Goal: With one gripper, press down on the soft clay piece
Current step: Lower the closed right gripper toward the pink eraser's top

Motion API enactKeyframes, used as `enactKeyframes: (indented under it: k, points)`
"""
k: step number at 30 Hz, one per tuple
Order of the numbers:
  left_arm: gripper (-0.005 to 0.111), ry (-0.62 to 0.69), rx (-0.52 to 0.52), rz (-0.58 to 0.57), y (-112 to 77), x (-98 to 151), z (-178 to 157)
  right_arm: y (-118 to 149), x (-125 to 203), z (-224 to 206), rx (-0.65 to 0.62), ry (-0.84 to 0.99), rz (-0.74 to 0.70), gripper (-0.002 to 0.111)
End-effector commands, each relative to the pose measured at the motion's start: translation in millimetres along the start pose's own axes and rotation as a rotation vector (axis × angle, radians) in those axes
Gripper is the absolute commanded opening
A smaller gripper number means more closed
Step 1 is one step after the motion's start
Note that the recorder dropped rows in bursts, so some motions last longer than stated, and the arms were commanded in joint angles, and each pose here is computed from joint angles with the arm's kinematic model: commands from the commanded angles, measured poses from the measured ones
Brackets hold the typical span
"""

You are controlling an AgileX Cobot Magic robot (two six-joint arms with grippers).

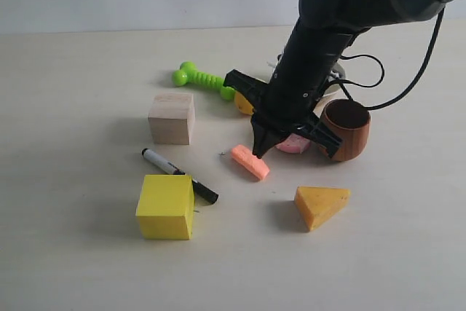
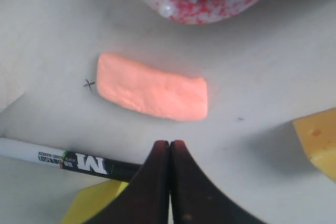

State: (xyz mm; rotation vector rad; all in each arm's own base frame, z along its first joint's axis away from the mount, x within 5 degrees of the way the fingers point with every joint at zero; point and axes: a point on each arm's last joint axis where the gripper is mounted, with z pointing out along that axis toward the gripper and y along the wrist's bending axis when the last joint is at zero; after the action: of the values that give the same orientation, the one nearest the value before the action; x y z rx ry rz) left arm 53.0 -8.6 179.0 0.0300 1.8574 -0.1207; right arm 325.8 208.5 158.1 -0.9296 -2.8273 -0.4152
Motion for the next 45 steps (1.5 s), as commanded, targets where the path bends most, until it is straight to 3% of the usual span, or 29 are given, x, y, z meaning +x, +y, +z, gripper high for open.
enactKeyframes:
  k: [1, 16, 22, 31, 43, 45]
  points:
    - [0.000, -0.019, -0.004, -0.003, 0.2, -2, -1, 3, 1, -4, -0.007, -0.007, 0.016, 0.000]
    - [0.000, -0.019, -0.004, -0.003, 0.2, -2, -1, 11, -5, -5, -0.094, -0.073, -0.027, 0.000]
    - [0.000, -0.019, -0.004, -0.003, 0.2, -2, -1, 10, -5, -5, -0.088, -0.069, 0.096, 0.000]
    - [0.000, -0.019, -0.004, -0.003, 0.2, -2, -1, 14, -6, -4, -0.123, -0.097, 0.149, 0.000]
    - [0.000, -0.019, -0.004, -0.003, 0.2, -2, -1, 18, 0, -2, -0.078, -0.102, 0.180, 0.000]
    - [0.000, -0.019, -0.004, -0.003, 0.2, -2, -1, 20, 2, 1, -0.020, -0.103, 0.183, 0.000]
